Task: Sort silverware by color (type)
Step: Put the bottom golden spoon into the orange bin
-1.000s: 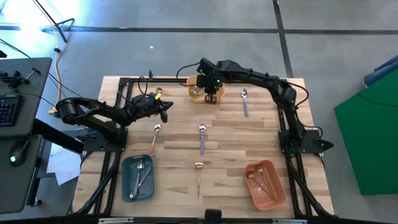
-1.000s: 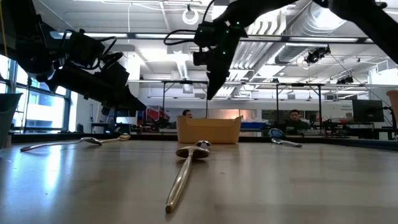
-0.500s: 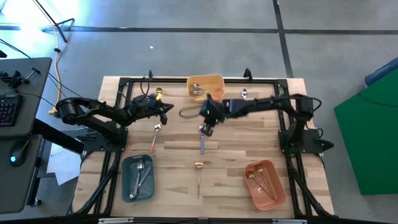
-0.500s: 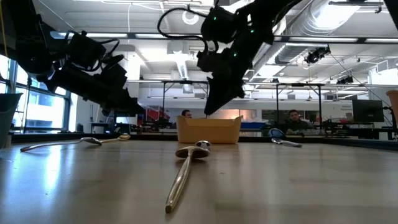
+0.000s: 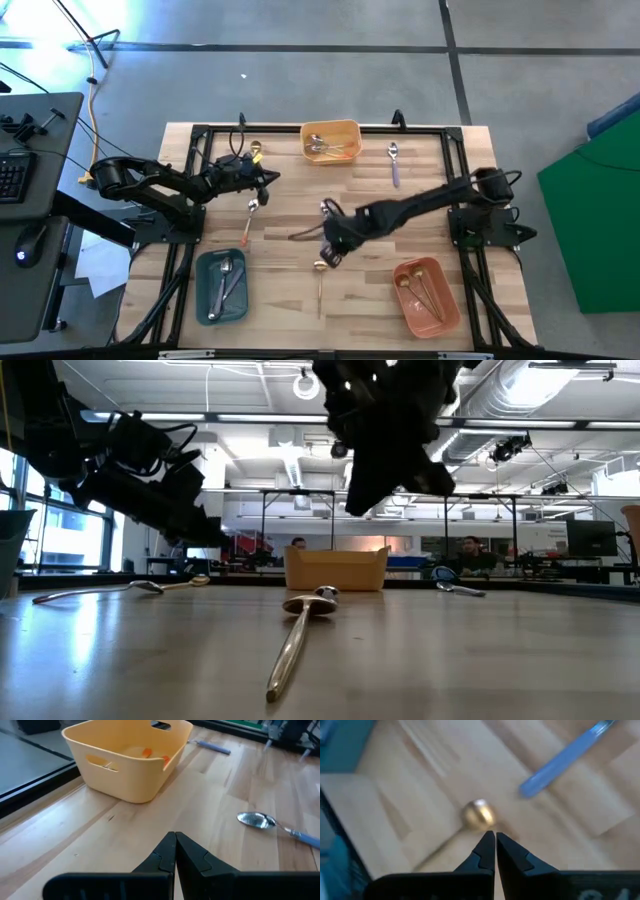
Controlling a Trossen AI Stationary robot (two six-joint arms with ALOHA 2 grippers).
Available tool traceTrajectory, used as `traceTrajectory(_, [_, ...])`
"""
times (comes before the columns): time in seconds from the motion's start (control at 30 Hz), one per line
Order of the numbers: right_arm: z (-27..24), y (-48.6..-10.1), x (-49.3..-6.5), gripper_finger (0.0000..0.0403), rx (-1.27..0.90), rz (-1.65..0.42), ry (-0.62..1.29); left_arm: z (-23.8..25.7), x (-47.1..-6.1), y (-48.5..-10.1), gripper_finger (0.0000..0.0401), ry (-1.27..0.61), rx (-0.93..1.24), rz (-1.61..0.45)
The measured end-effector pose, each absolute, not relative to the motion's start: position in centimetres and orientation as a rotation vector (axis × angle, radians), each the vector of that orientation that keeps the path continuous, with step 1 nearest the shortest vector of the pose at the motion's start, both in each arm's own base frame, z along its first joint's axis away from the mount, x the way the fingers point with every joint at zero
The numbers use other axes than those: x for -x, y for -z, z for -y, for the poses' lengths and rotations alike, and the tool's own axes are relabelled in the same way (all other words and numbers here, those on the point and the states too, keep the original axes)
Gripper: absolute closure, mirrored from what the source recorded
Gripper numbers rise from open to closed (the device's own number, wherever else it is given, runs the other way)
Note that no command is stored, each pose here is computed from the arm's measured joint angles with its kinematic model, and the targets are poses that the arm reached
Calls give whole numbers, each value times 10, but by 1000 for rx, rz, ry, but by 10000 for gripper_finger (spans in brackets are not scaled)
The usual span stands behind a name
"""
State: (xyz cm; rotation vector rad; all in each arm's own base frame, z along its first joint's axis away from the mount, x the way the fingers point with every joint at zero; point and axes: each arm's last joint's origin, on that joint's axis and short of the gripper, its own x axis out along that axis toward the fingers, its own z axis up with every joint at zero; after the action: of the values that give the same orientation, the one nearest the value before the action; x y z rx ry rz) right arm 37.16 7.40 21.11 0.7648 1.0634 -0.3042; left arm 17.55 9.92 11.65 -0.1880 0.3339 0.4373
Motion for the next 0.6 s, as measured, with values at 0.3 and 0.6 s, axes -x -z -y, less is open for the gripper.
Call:
traceTrajectory(0.3, [-135, -191, -378, 334, -983, -933, 391, -98, -175, -115, 401, -406, 169, -351])
traceTrajectory(0.6, [-155, -162, -390, 265, -1070, -909, 501, -98, -175, -115, 401, -401, 154, -357])
